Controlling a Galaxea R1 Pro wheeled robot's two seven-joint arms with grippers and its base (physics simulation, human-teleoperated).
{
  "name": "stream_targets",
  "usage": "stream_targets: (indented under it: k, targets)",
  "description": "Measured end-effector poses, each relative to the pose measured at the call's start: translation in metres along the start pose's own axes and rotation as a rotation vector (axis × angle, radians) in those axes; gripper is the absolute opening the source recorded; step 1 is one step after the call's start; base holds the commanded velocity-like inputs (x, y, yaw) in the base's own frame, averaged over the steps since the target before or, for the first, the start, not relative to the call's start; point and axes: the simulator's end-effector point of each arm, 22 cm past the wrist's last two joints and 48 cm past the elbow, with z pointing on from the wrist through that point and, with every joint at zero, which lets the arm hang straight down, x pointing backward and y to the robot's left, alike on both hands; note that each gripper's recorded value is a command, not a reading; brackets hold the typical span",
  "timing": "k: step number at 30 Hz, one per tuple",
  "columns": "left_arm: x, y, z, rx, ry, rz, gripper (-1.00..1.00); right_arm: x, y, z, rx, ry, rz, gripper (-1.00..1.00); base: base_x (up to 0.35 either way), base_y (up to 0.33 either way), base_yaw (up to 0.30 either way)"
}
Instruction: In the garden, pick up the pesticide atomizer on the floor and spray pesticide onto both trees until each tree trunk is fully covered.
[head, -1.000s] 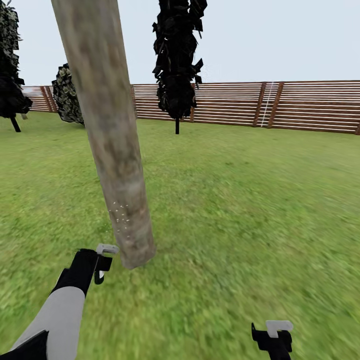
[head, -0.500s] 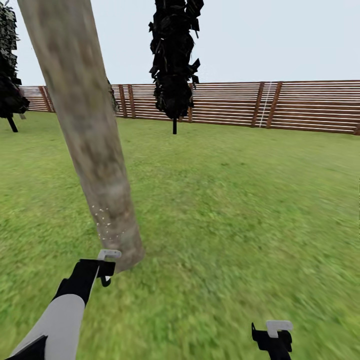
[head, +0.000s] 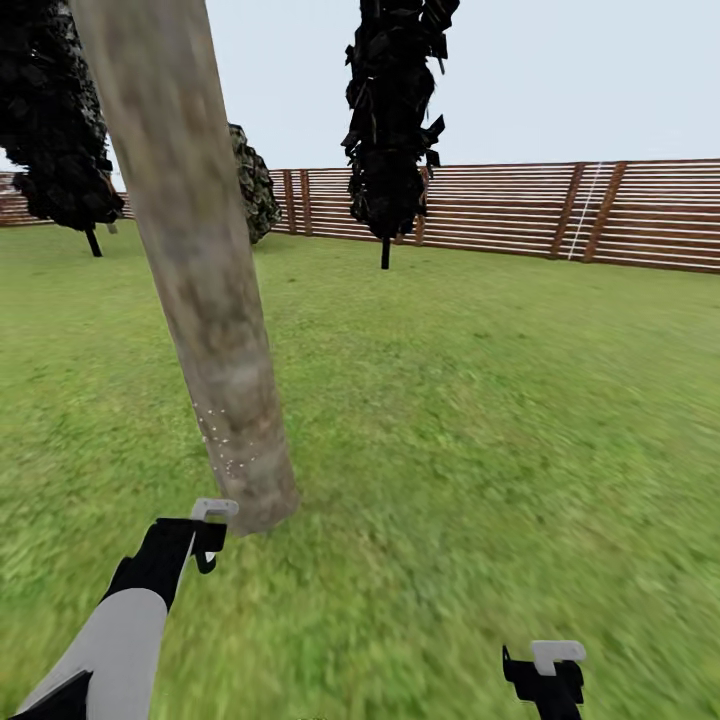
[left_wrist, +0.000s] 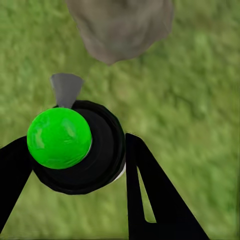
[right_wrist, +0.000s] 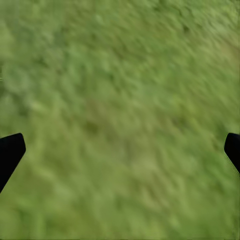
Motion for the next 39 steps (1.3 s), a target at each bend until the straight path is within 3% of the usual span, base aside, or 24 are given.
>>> stream_targets:
  k: [19, 28, 31, 39]
  targets:
    - [0.000, -0.003, 0.000, 0.003, 0.000, 0.000, -1.00, 0.000, -0.001, 0.000, 0.003, 0.000, 0.000, 1.00, 0.023, -0.276, 0.035]
    - [0.000, 0.005, 0.000, -0.011, 0.001, 0.000, -1.00, 0.000, 0.000, 0.000, 0.000, 0.000, 0.000, 1.00, 0.092, -0.276, 0.266]
    - [0.002, 0.015, 0.000, -0.059, 0.004, 0.001, -1.00, 0.000, 0.000, 0.000, 0.000, 0.000, 0.000, 1.00, 0.136, -0.276, 0.278]
    - [0.005, 0.011, 0.001, -0.063, 0.009, -0.002, -1.00, 0.000, 0.000, 0.000, 0.000, 0.000, 0.000, 1.00, 0.066, -0.276, 0.198]
